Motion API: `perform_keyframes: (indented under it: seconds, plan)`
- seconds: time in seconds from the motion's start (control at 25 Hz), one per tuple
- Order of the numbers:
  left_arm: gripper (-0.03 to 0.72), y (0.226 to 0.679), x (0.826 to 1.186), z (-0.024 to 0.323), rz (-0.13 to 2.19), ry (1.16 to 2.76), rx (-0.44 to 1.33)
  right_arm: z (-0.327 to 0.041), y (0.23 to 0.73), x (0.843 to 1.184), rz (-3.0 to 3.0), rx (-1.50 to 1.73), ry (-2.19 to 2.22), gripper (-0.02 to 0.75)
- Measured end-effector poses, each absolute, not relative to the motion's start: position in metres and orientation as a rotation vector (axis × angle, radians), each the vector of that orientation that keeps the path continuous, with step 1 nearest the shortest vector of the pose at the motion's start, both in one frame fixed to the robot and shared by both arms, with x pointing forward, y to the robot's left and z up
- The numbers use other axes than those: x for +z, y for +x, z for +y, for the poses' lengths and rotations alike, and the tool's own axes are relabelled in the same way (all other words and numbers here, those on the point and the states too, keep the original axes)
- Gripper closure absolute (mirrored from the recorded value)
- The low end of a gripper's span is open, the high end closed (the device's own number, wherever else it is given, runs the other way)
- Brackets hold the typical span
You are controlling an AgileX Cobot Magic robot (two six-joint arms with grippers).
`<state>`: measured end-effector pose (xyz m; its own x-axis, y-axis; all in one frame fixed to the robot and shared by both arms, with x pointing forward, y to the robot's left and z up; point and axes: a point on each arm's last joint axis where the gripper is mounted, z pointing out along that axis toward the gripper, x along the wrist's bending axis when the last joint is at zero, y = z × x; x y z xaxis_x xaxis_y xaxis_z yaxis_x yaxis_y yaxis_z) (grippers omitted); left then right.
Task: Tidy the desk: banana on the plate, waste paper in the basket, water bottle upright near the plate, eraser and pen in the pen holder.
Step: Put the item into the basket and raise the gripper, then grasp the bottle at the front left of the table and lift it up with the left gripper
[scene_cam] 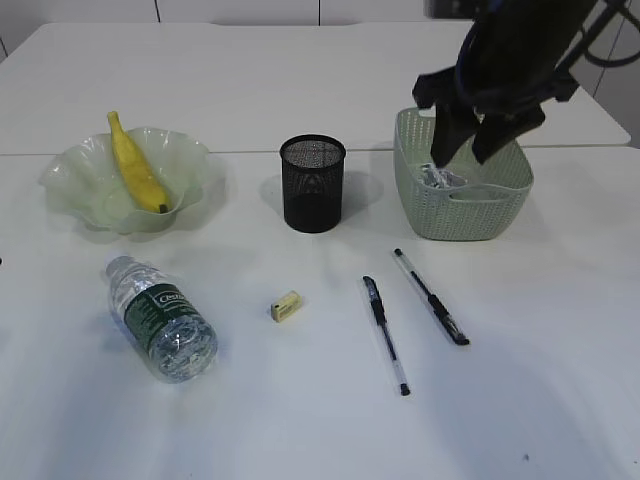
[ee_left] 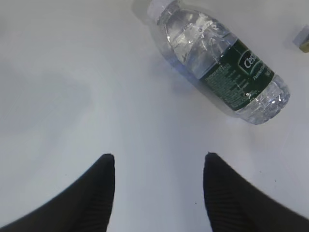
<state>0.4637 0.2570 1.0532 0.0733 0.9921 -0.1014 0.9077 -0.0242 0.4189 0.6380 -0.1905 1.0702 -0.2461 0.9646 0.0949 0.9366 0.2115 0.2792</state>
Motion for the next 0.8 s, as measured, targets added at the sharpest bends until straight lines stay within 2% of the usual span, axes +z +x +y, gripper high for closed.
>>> perform_keyframes:
  seconds: [0.16, 0.2, 0.36, 0.6, 0.72, 0.8]
  plan:
    - [0.293, 0.464, 1.053, 0.257, 1.882, 1.981, 0.315, -0.191, 0.603, 1.05, 2.473, 0.308, 1.864, 0.363]
    - [0.277, 0.465, 1.054, 0.257, 1.876, 1.977, 0.322, -0.194, 0.593, 1.046, 2.491, 0.288, 1.859, 0.363]
    - [0.298, 0.466, 1.053, 0.254, 1.88, 1.945, 0.282, -0.205, 0.552, 1.042, 2.502, 0.273, 1.848, 0.363]
    - [0.235, 0.473, 1.036, 0.221, 1.869, 1.891, -0.02, -0.22, 0.502, 1.055, 2.472, 0.315, 1.819, 0.363]
    - [0.203, 0.487, 1.023, 0.205, 1.935, 1.721, -0.127, -0.224, 0.494, 1.069, 2.433, 0.36, 1.775, 0.363]
    - [0.196, 0.498, 1.019, 0.201, 1.986, 1.575, -0.126, -0.225, 0.49, 1.074, 2.418, 0.381, 1.761, 0.363]
